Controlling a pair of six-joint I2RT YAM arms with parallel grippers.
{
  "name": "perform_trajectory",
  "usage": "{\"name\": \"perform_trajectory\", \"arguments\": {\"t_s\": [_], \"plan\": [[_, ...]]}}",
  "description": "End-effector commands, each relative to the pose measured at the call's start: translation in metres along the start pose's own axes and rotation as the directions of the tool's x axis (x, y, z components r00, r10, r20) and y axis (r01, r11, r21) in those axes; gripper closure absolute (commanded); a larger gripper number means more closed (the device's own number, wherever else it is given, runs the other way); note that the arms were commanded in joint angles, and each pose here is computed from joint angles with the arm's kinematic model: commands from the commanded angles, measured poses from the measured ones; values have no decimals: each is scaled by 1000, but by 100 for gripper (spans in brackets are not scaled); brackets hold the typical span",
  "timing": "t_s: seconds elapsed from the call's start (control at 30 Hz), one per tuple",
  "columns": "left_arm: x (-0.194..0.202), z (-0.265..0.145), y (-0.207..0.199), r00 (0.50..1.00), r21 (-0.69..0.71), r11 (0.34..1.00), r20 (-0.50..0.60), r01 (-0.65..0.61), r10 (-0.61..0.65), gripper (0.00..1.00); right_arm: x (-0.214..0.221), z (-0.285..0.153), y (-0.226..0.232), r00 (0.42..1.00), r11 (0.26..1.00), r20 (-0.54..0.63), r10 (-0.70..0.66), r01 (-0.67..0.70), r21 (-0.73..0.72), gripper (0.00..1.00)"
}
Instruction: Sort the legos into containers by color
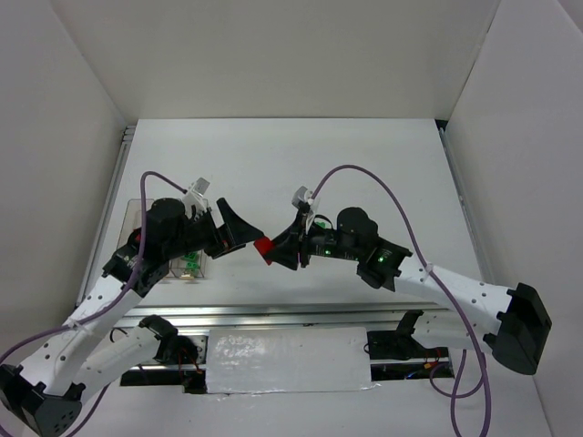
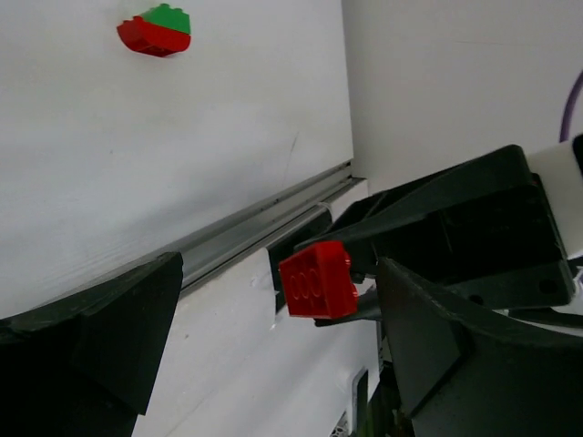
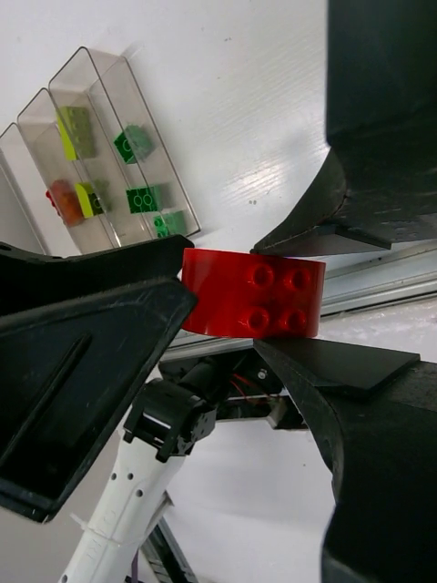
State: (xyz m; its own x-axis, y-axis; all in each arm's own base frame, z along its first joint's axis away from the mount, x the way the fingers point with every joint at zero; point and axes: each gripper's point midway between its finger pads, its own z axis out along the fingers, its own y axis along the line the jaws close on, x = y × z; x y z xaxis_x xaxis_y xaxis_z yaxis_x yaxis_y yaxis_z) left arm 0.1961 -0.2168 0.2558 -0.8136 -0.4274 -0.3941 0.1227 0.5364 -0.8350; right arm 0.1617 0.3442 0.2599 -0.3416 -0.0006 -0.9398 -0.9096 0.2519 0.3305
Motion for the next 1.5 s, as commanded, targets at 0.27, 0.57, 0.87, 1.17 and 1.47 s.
{"name": "perform_trajectory", "arguments": {"t_s": [0.27,0.57,0.87,1.17,1.47], "plan": [[6,-5,-26,1000,146,989,-27,5,-1,11,-45,22,4,994,998,88,-66,63,32,100],[5,5,-16,999,105,994,-37,-14,18,91,-49,35,10,993,997,93,-72,73,-3,100],[-50,-20,22,967,-254,964,212,-85,141,100,-40,40,-17,996,993,86,-17,7,115,0],[-184,-142,168,792,-819,394,541,417,284,100,-20,-5,-59,997,917,74,31,-58,395,0],[-230,-165,271,776,-789,158,614,594,147,100,-6,-48,-54,999,895,34,34,-46,443,0]]}}
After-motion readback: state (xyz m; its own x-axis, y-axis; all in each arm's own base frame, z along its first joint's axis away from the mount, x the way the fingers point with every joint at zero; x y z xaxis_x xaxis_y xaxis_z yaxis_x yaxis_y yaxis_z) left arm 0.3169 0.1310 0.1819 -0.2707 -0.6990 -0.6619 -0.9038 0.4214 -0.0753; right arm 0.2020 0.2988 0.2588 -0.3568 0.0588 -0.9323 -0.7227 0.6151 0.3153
